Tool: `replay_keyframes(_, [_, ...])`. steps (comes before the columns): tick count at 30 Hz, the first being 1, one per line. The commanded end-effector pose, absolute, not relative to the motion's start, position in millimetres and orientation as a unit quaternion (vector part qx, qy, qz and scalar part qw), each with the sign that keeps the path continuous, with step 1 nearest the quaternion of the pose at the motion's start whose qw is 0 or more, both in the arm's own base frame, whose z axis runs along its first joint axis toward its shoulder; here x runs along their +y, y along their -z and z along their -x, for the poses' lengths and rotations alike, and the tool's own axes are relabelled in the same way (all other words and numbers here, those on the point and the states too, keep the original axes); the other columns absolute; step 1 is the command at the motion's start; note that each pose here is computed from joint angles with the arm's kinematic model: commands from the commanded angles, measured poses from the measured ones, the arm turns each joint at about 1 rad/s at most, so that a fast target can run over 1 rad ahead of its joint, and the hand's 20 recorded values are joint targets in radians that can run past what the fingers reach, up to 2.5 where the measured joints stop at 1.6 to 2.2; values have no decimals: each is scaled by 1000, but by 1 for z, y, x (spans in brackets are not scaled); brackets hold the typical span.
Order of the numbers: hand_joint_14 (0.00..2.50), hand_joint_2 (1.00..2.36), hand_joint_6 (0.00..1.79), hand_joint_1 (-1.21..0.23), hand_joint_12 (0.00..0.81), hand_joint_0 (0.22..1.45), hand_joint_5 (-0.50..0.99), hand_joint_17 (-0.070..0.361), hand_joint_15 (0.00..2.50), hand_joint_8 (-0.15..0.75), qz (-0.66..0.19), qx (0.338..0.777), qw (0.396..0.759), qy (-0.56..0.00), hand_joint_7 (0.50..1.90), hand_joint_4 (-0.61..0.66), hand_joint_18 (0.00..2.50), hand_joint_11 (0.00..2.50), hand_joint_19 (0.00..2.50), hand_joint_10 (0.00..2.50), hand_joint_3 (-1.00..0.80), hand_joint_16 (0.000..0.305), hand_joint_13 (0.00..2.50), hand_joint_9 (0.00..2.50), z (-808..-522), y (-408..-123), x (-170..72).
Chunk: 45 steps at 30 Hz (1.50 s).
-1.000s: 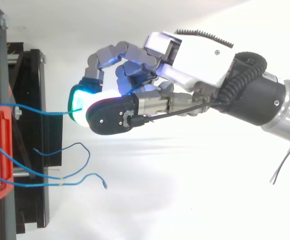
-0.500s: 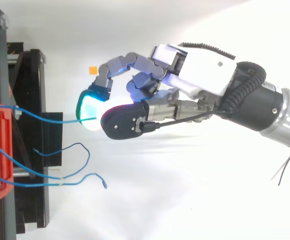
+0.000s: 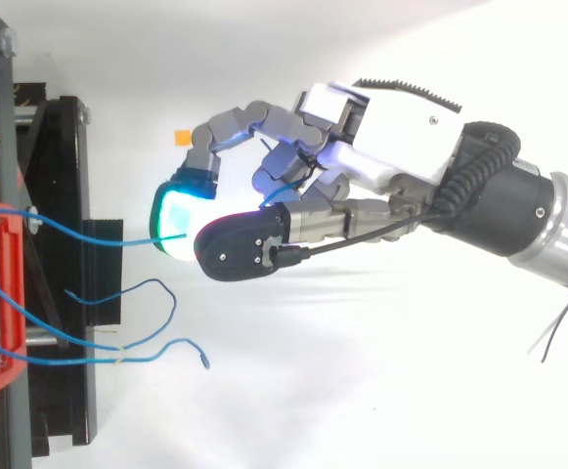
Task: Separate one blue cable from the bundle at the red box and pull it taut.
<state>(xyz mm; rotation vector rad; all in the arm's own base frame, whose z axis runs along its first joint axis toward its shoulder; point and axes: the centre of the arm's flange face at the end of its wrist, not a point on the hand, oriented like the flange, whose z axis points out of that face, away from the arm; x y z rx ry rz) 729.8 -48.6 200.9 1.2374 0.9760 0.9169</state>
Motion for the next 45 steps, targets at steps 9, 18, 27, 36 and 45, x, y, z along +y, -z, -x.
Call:
replay_keyframes(9, [2500,1021,868,-692,576,595,-209,133,1729,517,-530,426,593,-432,1028,187,2208,2500,504,2500,-183,177,1808,1265,-731,-207,-40])
replay_keyframes(18, [2500,1025,870,-702,560,595,-204,134,1725,492,-527,422,595,-437,1061,143,2212,2500,517,2500,-121,178,1793,1266,-731,-219,-37])
replay_keyframes(27, [2500,1028,864,-721,549,600,-197,130,1692,470,-527,421,594,-438,1098,76,2185,2500,559,2500,-83,173,1773,1266,-731,-219,-33])
replay_keyframes(36, [2500,1035,842,-773,503,603,-176,120,1738,374,-526,423,593,-439,1207,-119,2118,2500,668,2500,23,160,1696,1226,-731,-218,-33])
replay_keyframes(45, [2500,1034,837,-792,469,603,-165,119,1749,322,-526,426,587,-444,1249,-156,2127,2500,691,2500,71,159,1669,1219,-731,-217,-32])
